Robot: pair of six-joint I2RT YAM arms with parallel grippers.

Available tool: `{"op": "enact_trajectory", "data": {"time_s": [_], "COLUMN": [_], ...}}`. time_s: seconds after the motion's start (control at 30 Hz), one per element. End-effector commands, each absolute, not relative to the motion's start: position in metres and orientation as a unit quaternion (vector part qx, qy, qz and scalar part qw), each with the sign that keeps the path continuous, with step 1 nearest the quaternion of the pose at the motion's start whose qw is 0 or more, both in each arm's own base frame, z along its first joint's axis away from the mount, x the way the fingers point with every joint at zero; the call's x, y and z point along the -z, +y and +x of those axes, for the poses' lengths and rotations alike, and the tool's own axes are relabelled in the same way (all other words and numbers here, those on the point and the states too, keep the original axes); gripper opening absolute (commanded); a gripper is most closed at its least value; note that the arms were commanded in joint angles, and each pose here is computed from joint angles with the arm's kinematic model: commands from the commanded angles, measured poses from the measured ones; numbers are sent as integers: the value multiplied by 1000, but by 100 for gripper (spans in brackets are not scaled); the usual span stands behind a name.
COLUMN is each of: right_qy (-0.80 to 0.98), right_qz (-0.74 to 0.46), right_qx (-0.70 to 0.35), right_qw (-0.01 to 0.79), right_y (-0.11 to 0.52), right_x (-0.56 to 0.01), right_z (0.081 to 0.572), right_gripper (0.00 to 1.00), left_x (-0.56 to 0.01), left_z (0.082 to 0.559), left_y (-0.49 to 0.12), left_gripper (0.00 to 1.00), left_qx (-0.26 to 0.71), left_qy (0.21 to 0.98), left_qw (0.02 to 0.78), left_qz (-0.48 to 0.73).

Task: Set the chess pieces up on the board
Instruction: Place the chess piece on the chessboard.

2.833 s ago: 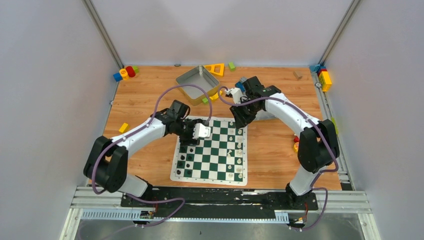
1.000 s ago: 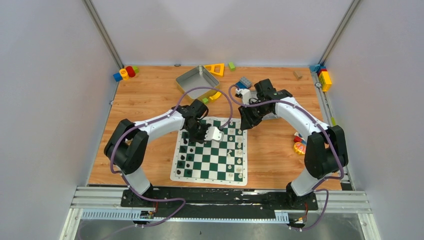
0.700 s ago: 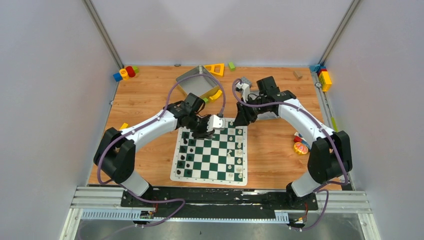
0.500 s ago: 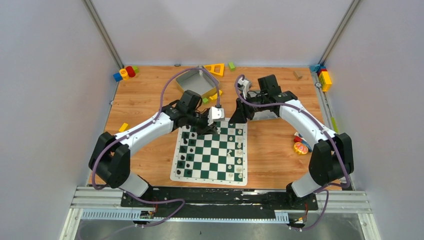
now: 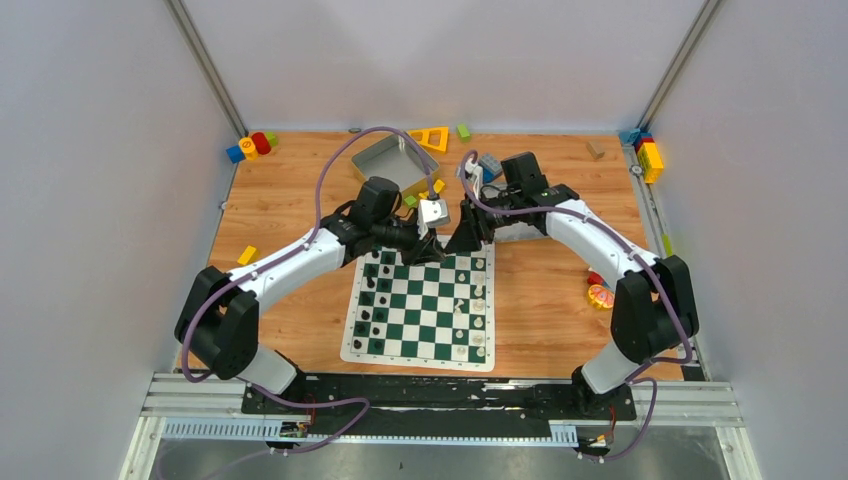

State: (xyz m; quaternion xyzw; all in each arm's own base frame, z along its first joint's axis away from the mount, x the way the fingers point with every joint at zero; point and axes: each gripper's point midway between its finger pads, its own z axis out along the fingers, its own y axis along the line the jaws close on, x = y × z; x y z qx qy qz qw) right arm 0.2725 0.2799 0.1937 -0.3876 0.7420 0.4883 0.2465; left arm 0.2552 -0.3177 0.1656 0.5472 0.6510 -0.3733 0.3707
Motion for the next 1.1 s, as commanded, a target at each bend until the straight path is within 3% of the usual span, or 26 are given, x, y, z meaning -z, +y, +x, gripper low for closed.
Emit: {"op": "enact_trajectory", "data": {"time_s": [0.0, 0.4, 0.8, 0.87, 1.07], "right_qy": [724, 725, 719, 720, 734], "right_qz": [-399, -402, -407, -410, -418], "right_qx": [-506, -505, -509, -504, -470], "right_qw": [245, 239, 241, 245, 258], "right_y": [288, 287, 288, 287, 278], "right_x": [-195, -188, -195, -197, -191], "right_z": [269, 264, 263, 264, 265], "right_gripper": [39, 35, 6, 2, 0], "left_x": [-192, -195, -190, -187, -177], "left_z": [254, 253, 252, 252, 258], "left_y": [-321, -320, -319, -317, -306], "left_gripper": [17, 17, 20, 26, 58], "left_qx": [390, 386, 385, 380, 339], "left_qy": [630, 628, 626, 628, 640], "left_qw": [402, 408, 404, 402, 410], "left_qz": [538, 539, 544, 548, 553]}}
